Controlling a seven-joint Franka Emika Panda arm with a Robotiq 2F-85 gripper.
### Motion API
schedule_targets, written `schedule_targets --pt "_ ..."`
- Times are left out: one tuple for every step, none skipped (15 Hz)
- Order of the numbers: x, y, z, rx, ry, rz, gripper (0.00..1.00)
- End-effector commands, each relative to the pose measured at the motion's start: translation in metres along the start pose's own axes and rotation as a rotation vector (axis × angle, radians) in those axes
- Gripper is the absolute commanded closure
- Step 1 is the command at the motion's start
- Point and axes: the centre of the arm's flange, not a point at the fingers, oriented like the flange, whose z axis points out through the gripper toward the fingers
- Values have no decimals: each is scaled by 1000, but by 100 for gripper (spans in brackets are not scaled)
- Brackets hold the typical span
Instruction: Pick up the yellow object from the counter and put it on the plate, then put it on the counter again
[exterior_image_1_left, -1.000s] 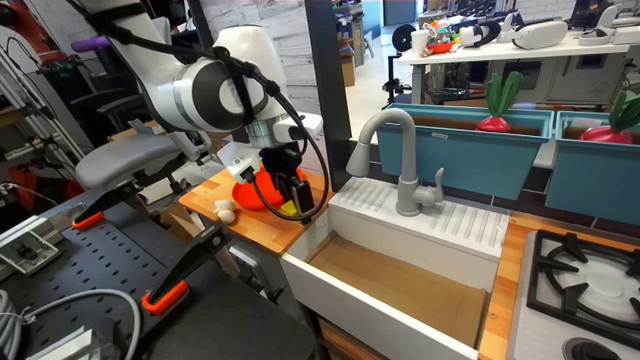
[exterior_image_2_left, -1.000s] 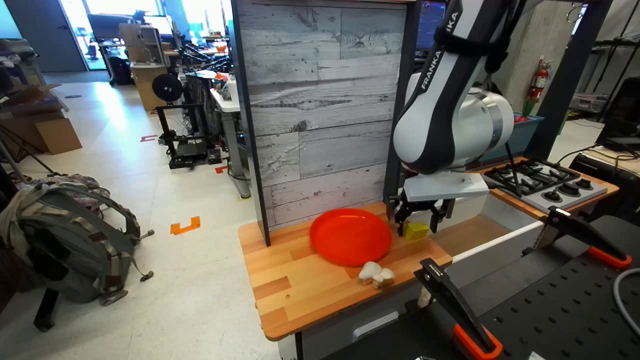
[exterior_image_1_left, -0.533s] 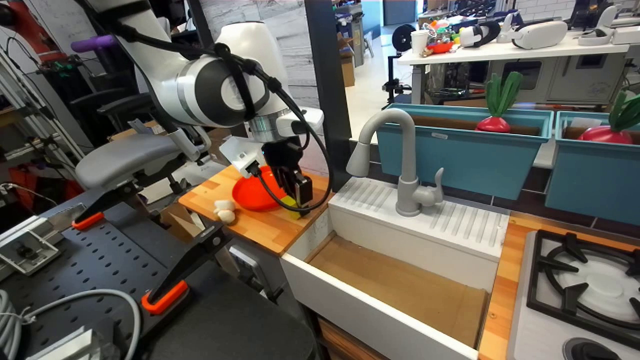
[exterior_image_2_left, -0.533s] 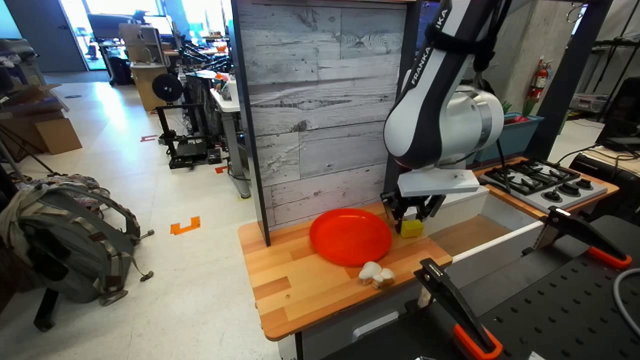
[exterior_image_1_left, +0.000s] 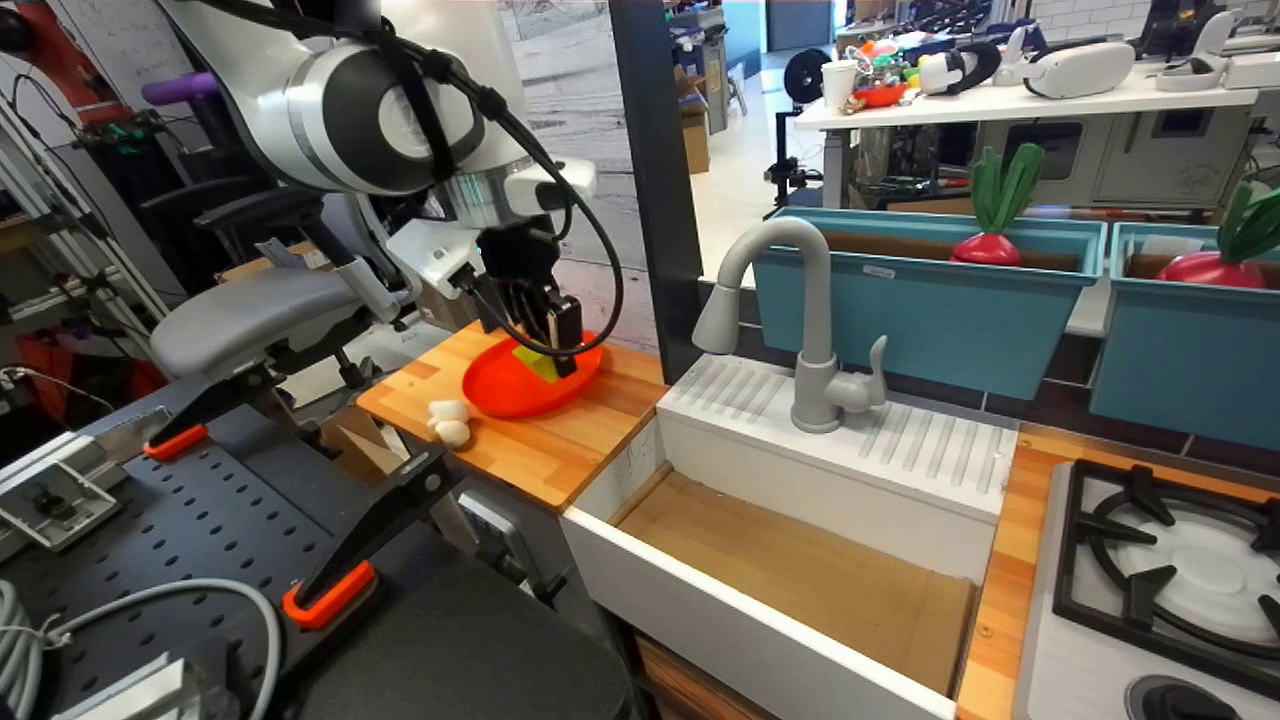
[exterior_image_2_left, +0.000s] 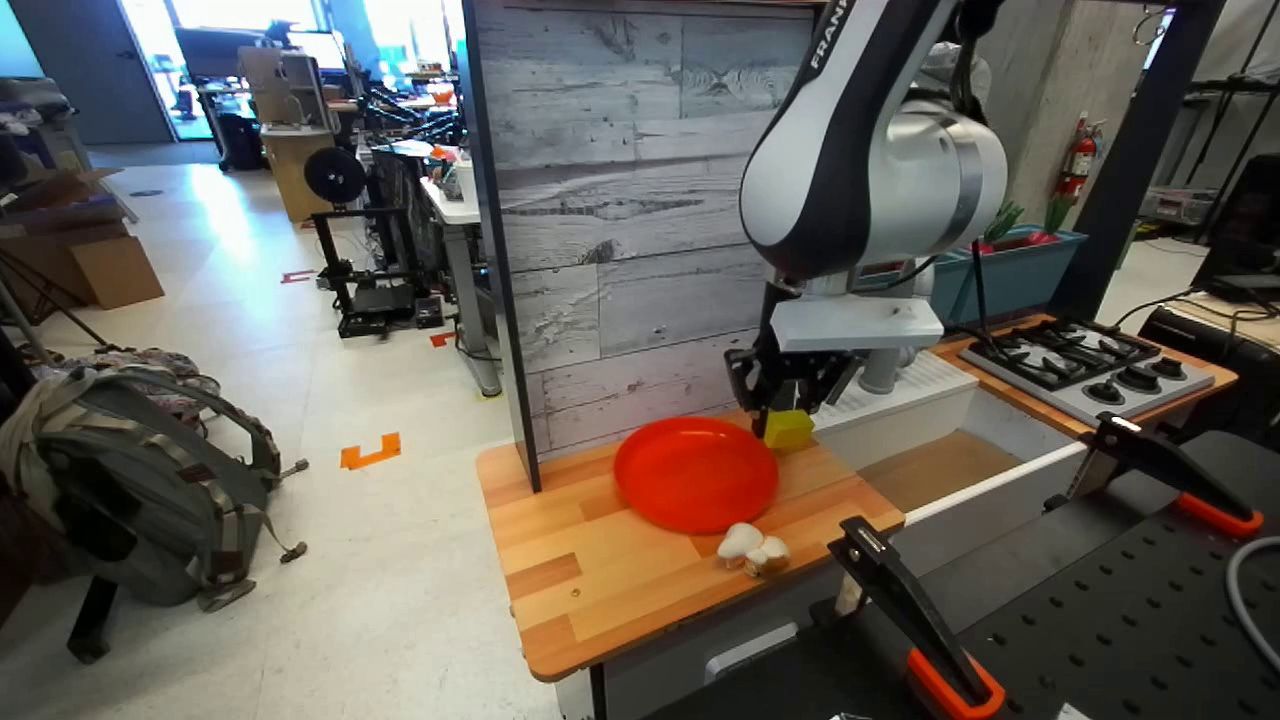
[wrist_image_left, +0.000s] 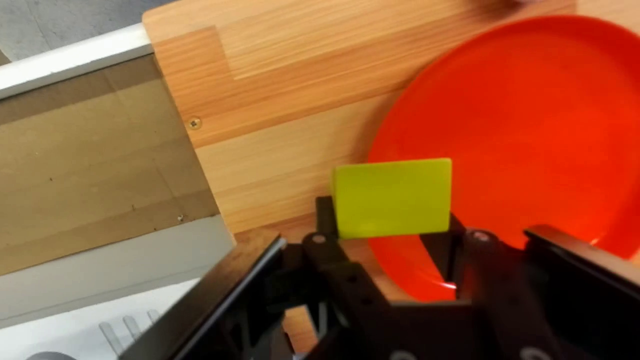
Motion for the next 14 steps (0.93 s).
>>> schedule_targets --pt "-9 -18 -27 42 14 -35 79" --pt "-6 -25 -27 42 14 -44 79" --pt "-4 -32 -26 44 18 -52 79" --pt "-1 -37 -24 46 21 -58 79" --pt "1 -41 -20 52 22 -64 79" --pt "2 -46 -15 50 25 -69 79" --pt "3 -49 -11 53 24 -73 79" --pt "5 -53 -6 48 29 -72 79" --pt "7 -55 -1 42 34 -75 79" --pt "11 -58 6 34 36 -73 79" --pt "14 -60 13 28 33 -73 79" --pt "17 -61 20 18 30 -74 79" --pt "20 -62 27 10 25 -76 79" --pt "22 -63 34 -1 22 -77 79"
